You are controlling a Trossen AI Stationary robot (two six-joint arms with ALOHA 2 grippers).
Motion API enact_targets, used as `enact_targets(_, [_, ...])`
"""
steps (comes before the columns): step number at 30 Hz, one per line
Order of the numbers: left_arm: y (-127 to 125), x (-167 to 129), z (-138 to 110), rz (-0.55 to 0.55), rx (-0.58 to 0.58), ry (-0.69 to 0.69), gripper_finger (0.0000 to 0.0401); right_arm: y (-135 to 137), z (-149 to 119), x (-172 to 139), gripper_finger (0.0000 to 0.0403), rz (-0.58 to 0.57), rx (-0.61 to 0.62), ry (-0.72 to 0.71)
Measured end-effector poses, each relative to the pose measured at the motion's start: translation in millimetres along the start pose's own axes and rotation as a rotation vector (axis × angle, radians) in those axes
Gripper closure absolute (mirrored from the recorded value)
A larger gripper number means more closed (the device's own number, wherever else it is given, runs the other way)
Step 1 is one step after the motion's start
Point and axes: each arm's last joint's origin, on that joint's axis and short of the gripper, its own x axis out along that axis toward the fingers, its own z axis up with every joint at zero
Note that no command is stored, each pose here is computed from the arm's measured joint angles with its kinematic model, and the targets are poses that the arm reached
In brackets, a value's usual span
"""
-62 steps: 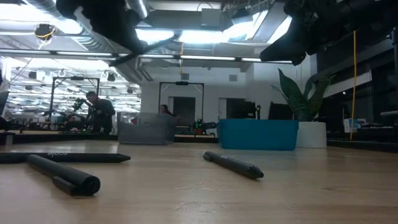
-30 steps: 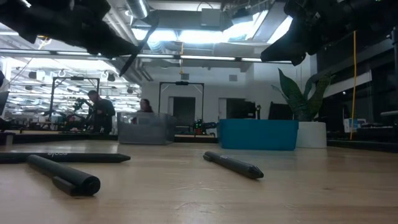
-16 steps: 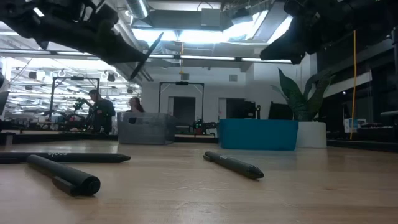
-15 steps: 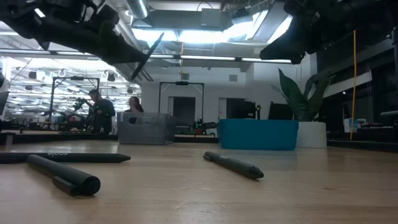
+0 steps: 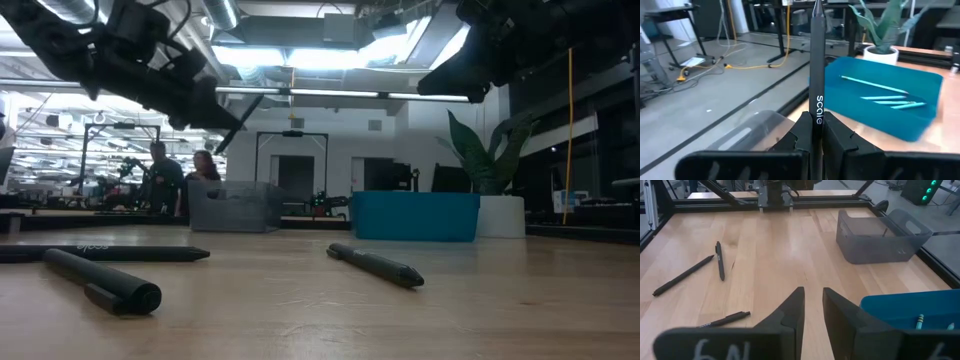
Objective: Sort pens & pencils
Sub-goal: Put the black pen into the black bin
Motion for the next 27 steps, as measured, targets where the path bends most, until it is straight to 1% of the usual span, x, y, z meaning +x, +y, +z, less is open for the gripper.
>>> enact_targets(5, [3.4,3.9,-3.1,0.031,-0.003,0.015,0.0387,0.0,0.0,0.0,0.0331,0.000,-0.004,0.000])
enact_targets(11, [9.0,5.5,-9.0,0.047,-0.062,0.081,0.0387,0.0,0.0,0.0,0.0331,0.000,-0.014,0.000])
enact_targets(14, [10.7,8.6,-3.1,0.038,-0.068,0.150,0.0387,0.0,0.0,0.0,0.0331,0.000,-0.014,0.000])
enact_targets(22, [17.1,19.1,28.3,0.062,-0.043,0.349,0.0387,0.0,0.0,0.0,0.0331,0.000,-0.013,0.000])
enact_targets(27, [22.6,35.9,25.6,0.050,-0.051,0.504,0.0387,0.0,0.0,0.0,0.0331,0.000,-0.010,0.000])
